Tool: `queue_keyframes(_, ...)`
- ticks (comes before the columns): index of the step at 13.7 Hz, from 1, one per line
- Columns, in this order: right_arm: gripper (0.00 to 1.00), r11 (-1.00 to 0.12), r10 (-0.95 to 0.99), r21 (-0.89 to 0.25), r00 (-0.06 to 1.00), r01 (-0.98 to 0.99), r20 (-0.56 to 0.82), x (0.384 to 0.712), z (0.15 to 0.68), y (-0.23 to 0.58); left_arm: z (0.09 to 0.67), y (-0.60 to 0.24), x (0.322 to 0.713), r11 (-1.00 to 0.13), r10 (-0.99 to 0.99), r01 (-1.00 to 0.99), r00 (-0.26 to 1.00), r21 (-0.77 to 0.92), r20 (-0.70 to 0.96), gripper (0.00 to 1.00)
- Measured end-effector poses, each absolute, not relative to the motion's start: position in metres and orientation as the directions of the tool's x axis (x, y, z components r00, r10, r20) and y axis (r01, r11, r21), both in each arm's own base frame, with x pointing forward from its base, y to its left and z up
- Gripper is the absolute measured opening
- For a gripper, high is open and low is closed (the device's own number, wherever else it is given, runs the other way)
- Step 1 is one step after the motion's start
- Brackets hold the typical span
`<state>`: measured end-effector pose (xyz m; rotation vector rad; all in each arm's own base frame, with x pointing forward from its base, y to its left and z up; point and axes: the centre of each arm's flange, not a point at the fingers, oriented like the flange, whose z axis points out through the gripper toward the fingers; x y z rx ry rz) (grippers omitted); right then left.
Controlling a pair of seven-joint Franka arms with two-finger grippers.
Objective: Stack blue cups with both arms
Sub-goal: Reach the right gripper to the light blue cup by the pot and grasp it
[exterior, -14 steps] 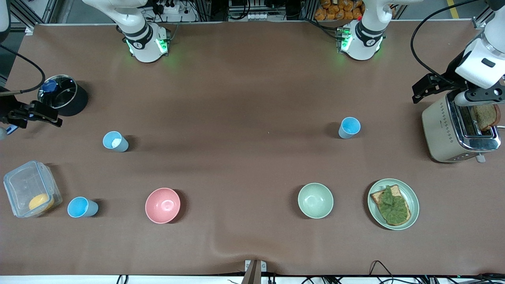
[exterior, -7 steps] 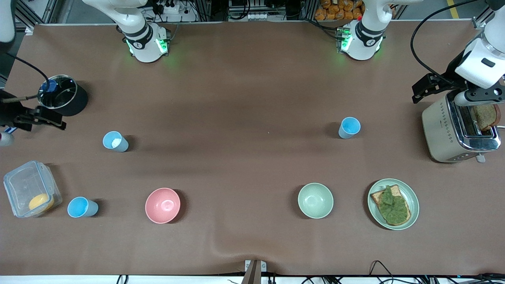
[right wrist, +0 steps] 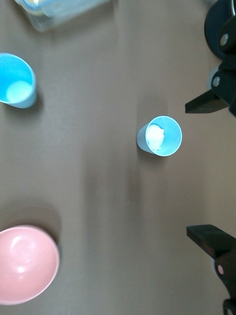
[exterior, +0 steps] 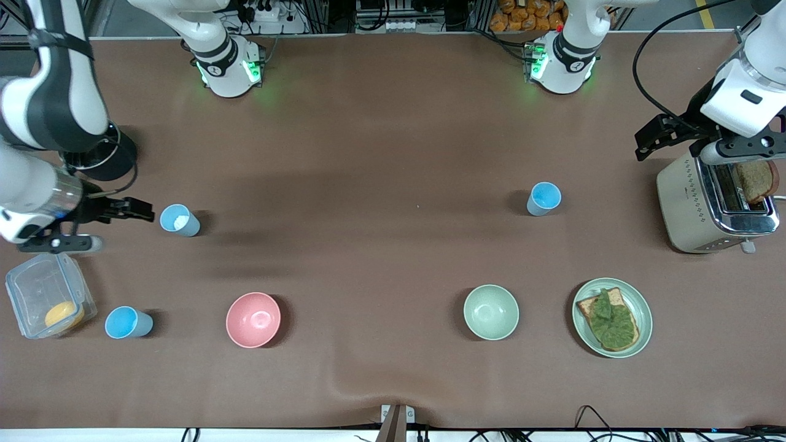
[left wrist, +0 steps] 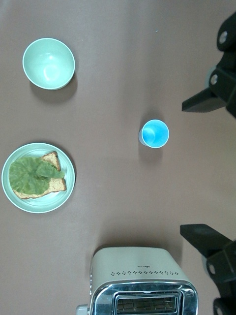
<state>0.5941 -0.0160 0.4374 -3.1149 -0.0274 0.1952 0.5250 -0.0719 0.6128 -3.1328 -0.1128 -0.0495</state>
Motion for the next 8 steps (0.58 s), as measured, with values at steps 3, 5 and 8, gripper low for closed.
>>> queue_keyframes(3, 1.0, -1.0, 0.017, -0.019, 0.995, 0.015, -0.098, 0.564, 0.374, -0.015, 0.613, -0.077, 0.524, -0.998, 0.067, 0.067, 0.997, -0.006, 0.032, 1.0)
queue_keyframes(5, 1.0, -1.0, 0.016, -0.018, 0.995, 0.014, -0.1, 0.538, 0.332, -0.014, 0.613, -0.078, 0.524, -0.998, 0.068, 0.068, 0.997, -0.006, 0.033, 1.0)
queue_keyframes(8, 1.0, -1.0, 0.013, -0.017, 0.994, 0.011, -0.108, 0.525, 0.311, -0.014, 0.613, -0.073, 0.525, -0.997, 0.079, 0.079, 0.996, -0.006, 0.032, 1.0)
